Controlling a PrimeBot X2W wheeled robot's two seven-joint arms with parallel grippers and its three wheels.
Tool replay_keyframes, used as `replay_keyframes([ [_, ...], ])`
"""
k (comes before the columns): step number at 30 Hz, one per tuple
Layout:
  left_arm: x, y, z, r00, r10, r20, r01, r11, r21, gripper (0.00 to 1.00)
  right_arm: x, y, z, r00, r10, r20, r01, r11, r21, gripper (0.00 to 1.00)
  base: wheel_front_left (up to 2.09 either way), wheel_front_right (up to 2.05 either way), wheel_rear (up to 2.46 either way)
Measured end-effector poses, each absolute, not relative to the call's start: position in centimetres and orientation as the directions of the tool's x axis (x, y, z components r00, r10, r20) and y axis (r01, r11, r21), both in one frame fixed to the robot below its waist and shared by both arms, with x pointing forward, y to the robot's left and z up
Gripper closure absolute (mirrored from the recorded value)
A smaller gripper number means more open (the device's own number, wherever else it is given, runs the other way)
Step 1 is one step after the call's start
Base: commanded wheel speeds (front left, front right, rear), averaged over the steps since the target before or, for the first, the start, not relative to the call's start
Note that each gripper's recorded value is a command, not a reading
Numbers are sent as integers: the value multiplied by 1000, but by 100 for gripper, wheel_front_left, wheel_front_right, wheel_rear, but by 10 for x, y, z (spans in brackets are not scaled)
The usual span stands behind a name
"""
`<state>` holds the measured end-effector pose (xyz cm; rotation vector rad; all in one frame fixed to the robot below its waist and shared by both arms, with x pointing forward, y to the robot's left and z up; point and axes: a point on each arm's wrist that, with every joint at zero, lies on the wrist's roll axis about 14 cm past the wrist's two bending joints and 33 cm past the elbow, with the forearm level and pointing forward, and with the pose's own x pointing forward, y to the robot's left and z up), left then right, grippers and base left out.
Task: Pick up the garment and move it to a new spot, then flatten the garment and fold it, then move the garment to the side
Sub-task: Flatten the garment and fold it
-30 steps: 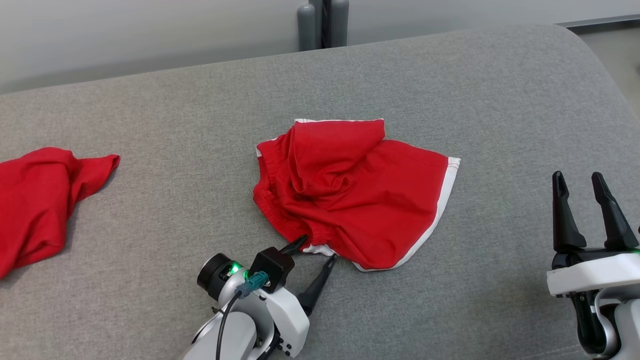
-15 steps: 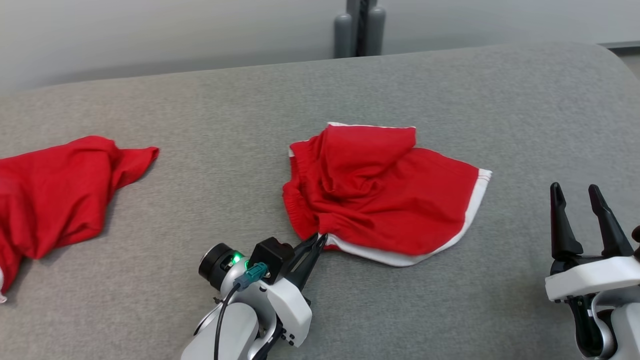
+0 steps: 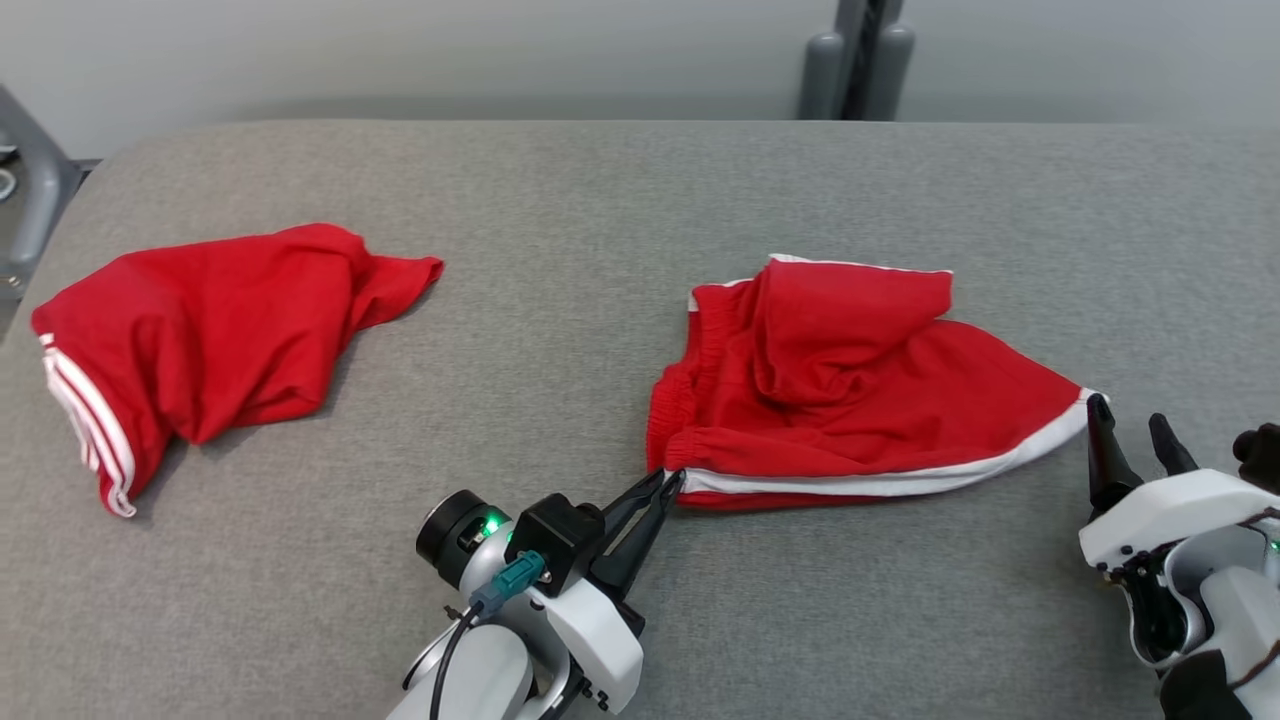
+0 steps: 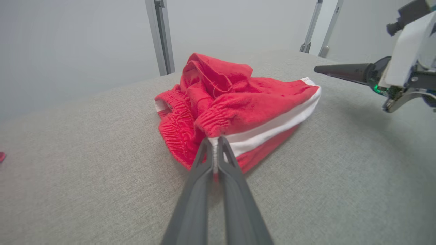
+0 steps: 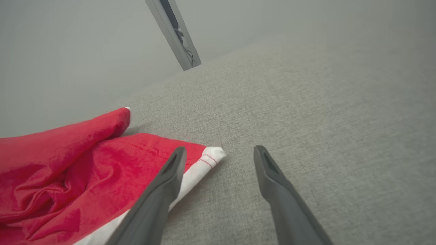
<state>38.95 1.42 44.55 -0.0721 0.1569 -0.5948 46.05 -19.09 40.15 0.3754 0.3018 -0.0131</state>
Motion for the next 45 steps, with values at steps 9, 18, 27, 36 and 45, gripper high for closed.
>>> replay_keyframes([
  [9,382,19,448,821,-558,-119,547,829,-115,100,470,-172,378,908,94,-409,80,918,388,0,0,0,0],
  [18,378,18,450,821,-559,-114,547,828,-121,100,467,-169,377,901,97,-423,98,905,415,100,0,0,0],
  [27,381,19,458,830,-552,-85,541,832,-123,100,476,-174,399,934,108,-341,23,934,358,100,0,0,0],
  [36,387,12,501,820,-571,41,572,816,-85,100,505,-180,484,988,125,-87,-92,945,314,100,0,0,0],
  [45,414,22,610,750,-602,274,612,789,59,100,504,-172,616,951,155,267,-206,962,177,100,0,0,0],
])
